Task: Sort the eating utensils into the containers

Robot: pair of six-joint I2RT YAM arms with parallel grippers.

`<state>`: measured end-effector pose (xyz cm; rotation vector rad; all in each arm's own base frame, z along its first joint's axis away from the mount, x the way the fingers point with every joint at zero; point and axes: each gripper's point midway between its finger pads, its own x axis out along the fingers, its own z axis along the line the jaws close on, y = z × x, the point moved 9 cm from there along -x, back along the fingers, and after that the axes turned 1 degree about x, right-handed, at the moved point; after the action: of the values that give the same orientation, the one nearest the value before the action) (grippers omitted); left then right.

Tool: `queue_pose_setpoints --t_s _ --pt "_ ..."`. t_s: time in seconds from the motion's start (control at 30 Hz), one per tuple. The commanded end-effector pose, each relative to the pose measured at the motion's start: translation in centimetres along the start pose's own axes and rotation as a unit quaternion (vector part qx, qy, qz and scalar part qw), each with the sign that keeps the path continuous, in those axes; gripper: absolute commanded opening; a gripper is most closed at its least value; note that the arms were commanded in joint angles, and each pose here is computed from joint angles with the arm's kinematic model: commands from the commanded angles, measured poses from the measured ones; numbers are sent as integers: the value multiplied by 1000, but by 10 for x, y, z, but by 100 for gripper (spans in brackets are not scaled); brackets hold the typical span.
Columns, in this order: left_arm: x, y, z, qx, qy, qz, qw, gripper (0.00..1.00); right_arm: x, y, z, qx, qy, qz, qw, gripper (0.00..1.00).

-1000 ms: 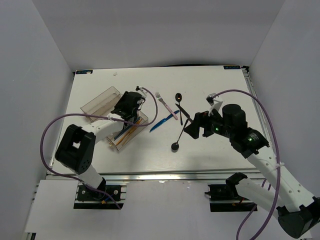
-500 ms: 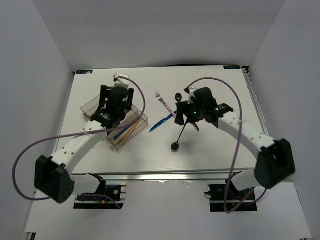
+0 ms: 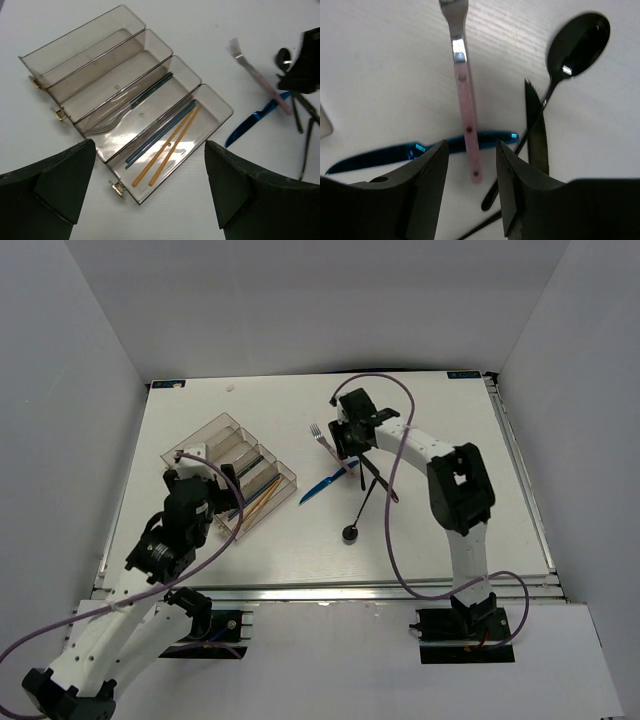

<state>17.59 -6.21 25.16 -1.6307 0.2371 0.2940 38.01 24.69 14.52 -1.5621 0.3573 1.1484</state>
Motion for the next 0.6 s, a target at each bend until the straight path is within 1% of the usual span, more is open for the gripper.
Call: queue_pose_setpoints --t_s 0.0,0.03,0.1,0.23,0.33,0.37,0.43,0.47,0.5,0.57 --pt "-10 -13 -9 -30 68 -39 996 98 11 -23 -1 -26 16 -3 1000 48" --pt "-11 -12 -8 -23 69 -37 997 98 26 -18 -2 -28 18 14 999 48" --pt "-9 -10 -9 -20 68 -31 997 98 31 -26 -2 -30 23 14 999 47" --pt "-5 -9 -14 -11 84 -18 996 98 53 -18 -3 -35 24 37 998 42" --pt "-4 -9 -14 -9 84 -17 996 98 61 -9 0 -42 23 54 997 32" --pt "-5 -9 -14 -10 84 -18 996 98 62 -6 1 -45 25 58 997 24" --pt "-5 -9 -13 -10 80 -18 997 98 62 0 2 -48 27 63 996 13" --pt "-5 -9 -13 -12 78 -18 997 98 60 0 4 -49 24 60 997 0" --pt "-5 -10 -13 -15 77 -18 997 98 57 0 6 -50 22 56 997 0" --pt "-5 -15 -18 -31 90 -22 995 98 41 -11 10 -43 9 29 999 0"
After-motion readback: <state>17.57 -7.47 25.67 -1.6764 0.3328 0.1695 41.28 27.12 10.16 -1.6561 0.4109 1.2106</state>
